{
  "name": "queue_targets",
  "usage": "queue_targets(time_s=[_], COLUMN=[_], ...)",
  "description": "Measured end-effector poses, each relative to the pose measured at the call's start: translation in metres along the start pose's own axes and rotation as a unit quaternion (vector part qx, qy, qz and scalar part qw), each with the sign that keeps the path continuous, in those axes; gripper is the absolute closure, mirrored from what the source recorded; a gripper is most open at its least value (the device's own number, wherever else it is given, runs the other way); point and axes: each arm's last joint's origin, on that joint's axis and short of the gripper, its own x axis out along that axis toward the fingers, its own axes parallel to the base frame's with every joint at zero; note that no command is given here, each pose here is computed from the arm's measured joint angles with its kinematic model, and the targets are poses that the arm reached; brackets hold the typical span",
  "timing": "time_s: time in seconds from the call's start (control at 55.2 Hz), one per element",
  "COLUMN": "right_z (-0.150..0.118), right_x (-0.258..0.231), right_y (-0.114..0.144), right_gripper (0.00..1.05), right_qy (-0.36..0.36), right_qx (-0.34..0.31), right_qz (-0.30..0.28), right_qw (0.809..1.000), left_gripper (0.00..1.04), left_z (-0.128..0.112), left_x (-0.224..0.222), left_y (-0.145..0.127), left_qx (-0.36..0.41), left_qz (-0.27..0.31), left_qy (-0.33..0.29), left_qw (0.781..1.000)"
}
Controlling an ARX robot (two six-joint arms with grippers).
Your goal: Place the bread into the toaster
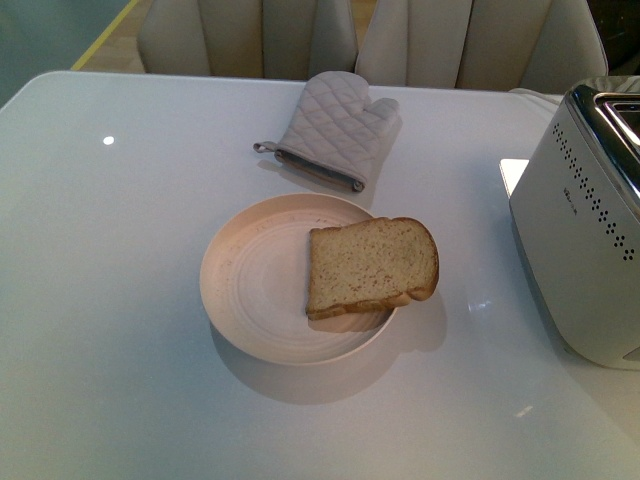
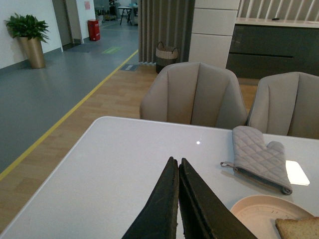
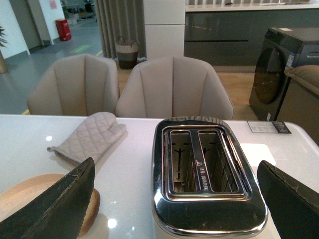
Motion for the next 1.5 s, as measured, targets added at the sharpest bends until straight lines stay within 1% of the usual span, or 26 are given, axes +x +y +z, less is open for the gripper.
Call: queue_targets(time_s=[0.888,0.942,1.105,1.141,1.214,1.232,1.286,1.304,1.504], right_z=[0.000,0.000,0.000,0.000,0.000,0.000,0.000,0.000,0.000], right_x=[0.000,0.000,0.000,0.000,0.000,0.000,0.000,0.000,0.000], right_y=[0.000,0.000,0.000,0.000,0.000,0.000,0.000,0.000,0.000], right_gripper=[0.09,0.09,0.09,0.09,0.09,0.09,0.09,0.09,0.09], right_qy=[0.000,0.000,0.000,0.000,0.000,0.000,0.000,0.000,0.000], right_qx=[0.000,0.000,0.000,0.000,0.000,0.000,0.000,0.000,0.000], right_qz=[0.000,0.000,0.000,0.000,0.000,0.000,0.000,0.000,0.000], right_qw=[1.000,1.000,1.000,1.000,1.000,1.000,1.000,1.000,1.000], left_gripper=[1.02,1.02,1.02,0.99,0.85,0.83,0.73,0.71,0.36], left_z=[0.002,-0.002,-0.001,-0.001,-0.001,-0.001,-0.001,-0.001,-0.001], left_x=[-0.025,-0.030,-0.034,-0.034,-0.035,-0.035,-0.035,-0.035,-0.035], left_y=[0.000,0.000,0.000,0.000,0.000,0.000,0.000,0.000,0.000], left_qx=[0.000,0.000,0.000,0.000,0.000,0.000,0.000,0.000,0.000], left_qz=[0.000,0.000,0.000,0.000,0.000,0.000,0.000,0.000,0.000], left_qy=[-0.004,0.013,-0.002,-0.002,-0.002,-0.002,-0.002,-0.002,-0.002], left_qw=[1.000,1.000,1.000,1.000,1.000,1.000,1.000,1.000,1.000])
